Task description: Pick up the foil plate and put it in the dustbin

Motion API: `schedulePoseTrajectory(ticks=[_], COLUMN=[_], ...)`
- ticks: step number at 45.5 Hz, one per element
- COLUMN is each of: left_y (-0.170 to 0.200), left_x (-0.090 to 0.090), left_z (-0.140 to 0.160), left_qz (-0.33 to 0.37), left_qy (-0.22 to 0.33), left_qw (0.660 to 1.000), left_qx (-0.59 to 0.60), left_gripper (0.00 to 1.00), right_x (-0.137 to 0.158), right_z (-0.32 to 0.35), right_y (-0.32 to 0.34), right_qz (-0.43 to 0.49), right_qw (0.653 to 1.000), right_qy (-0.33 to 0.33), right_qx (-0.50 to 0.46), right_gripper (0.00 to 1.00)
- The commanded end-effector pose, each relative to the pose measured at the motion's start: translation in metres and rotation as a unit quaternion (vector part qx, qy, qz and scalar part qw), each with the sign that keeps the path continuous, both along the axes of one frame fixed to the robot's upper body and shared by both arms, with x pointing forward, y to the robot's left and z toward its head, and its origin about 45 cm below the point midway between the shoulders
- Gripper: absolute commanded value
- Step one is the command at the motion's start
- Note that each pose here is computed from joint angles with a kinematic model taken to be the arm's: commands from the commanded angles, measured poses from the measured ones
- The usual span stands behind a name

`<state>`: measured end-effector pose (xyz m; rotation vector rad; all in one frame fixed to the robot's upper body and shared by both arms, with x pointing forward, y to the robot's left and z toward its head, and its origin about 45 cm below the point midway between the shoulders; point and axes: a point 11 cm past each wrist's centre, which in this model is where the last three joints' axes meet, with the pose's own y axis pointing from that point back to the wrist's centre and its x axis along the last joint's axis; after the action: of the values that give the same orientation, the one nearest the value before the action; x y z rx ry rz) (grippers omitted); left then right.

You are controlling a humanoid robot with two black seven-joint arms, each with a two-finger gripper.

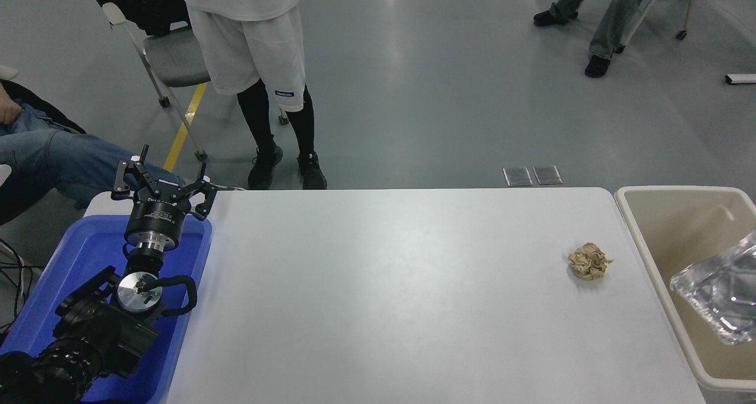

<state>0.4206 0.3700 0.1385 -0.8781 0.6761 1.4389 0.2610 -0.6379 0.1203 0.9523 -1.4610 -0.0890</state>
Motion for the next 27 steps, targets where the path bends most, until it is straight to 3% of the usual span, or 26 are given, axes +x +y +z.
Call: schedulePoseTrajectory(ticks=[1,27], left_y=[0.000,0.000], left_x=[0.000,0.000], left_z=[0.000,0.000], left_qz=[0.000,-0.001], left_qy=[0.000,0.000], left_qw=[1.000,1.000], left_qx=[0.000,0.001], left_gripper=[0.99,0.99], right_x=[0.009,0.047], right_z=[-0.002,0.031], right_y=[0.009,0.040], right_qz=[0.007,0.104], right_qw=[1.000,0.994], right_qy=[-0.006,0.011], right_qx=[0.014,0.038], right_gripper=[1.00,1.00])
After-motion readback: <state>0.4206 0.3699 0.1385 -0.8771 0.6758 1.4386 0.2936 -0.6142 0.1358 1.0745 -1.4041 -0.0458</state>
